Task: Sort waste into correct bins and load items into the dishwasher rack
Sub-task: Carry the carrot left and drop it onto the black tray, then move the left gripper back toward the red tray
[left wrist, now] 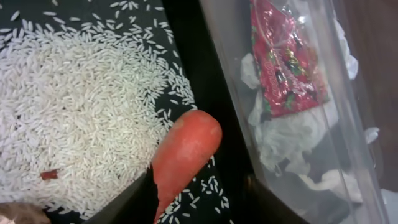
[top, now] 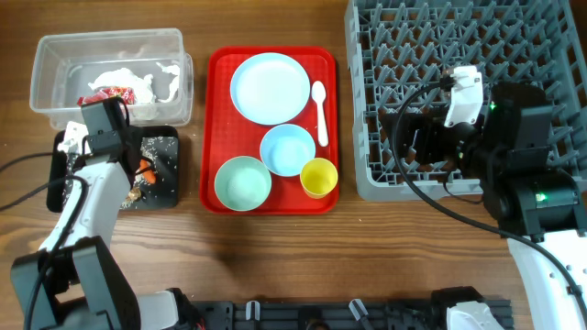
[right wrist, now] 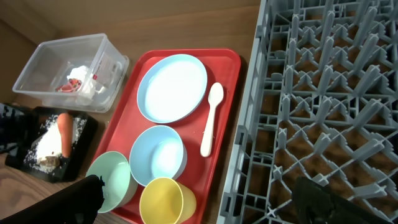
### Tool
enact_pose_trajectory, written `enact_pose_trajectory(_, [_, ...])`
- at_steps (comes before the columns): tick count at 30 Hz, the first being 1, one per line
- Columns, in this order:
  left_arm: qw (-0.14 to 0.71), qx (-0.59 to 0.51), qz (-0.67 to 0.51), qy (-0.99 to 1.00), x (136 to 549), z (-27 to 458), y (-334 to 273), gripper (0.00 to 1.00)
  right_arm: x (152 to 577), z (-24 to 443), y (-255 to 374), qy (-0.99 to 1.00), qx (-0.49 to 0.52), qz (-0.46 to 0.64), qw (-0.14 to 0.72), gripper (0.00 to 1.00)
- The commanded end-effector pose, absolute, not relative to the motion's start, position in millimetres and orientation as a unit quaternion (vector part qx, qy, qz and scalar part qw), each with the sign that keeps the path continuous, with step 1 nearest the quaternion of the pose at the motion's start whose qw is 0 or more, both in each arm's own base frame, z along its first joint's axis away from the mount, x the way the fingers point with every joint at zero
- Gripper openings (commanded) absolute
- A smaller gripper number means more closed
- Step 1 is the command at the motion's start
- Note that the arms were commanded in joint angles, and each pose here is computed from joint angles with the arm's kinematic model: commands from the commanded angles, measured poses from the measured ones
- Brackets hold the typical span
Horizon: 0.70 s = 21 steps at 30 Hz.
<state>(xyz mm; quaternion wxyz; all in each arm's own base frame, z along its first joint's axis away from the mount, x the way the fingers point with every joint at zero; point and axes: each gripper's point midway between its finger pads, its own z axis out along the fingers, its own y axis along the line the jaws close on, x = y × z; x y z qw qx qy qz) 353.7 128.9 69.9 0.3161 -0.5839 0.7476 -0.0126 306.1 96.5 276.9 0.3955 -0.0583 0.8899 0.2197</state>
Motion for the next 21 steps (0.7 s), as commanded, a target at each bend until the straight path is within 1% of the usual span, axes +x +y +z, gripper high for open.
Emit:
enact_pose_trajectory(1, [0.385, -0.413, -0.089, 0.82, 385.3, 142.4, 97.9, 0.75, 308.8, 287.5, 97.8, 0.883, -0.062, 0.226, 0.407, 1.0])
enact_pose_trajectory(2, [0.402, -0.329, -0.129, 0.845, 388.6, 164.4, 74.1, 0.79, 309.0, 288.1, 97.9, 0.882, -0.062, 0.227, 0.408, 1.0])
enact_pose_trajectory(3, [0.411, -0.285, -0.147, 0.853, 388.2, 175.2, 61.0, 0.84, 309.0, 288.3, 97.9, 0.882, -0.062, 0.227, 0.408, 1.0])
enact_pose_trajectory(4, [0.417, -0.25, -0.163, 0.859, 382.8, 186.8, 46.8, 0.88, 308.7, 288.4, 97.9, 0.882, -0.062, 0.227, 0.408, 1.0])
enact_pose_trajectory(6, [0.404, -0.224, -0.163, 0.872, 365.4, 193.4, 27.2, 0.92, 308.7, 288.4, 98.0, 0.882, -0.062, 0.227, 0.408, 1.0])
enact_pose_trajectory(9, [0.374, -0.153, -0.168, 0.899, 351.5, 185.6, -12.1, 0.93, 308.9, 288.7, 97.9, 0.882, -0.063, 0.226, 0.409, 1.0])
enact_pose_trajectory(11, [0.359, -0.105, -0.174, 0.911, 349.8, 179.7, -41.3, 0.86, 308.9, 289.6, 99.2, 0.88, -0.074, 0.226, 0.412, 1.0])
enact_pose_trajectory(13, [0.351, -0.074, -0.161, 0.92, 352.4, 174.5, -65.6, 0.85, 309.8, 292.3, 101.1, 0.876, -0.079, 0.23, 0.417, 1.0])
enact_pose_trajectory(16, [0.34, -0.035, -0.146, 0.929, 363.9, 173.7, -96.8, 0.89, 310.2, 297.1, 105.3, 0.869, -0.087, 0.241, 0.422, 1.0])
enact_pose_trajectory(18, [0.309, 0.006, -0.127, 0.942, 370.2, 167.7, -118.7, 0.91, 310.4, 297.3, 105.3, 0.869, -0.086, 0.242, 0.423, 1.0])
enact_pose_trajectory(19, [0.281, 0.033, -0.115, 0.952, 372.0, 161.1, -131.3, 0.92, 310.2, 296.7, 105.2, 0.87, -0.086, 0.242, 0.421, 1.0])
enact_pose_trajectory(21, [0.254, 0.049, -0.11, 0.96, 371.2, 153.3, -142.0, 0.93, 309.7, 296.1, 105.2, 0.871, -0.085, 0.242, 0.42, 1.0])
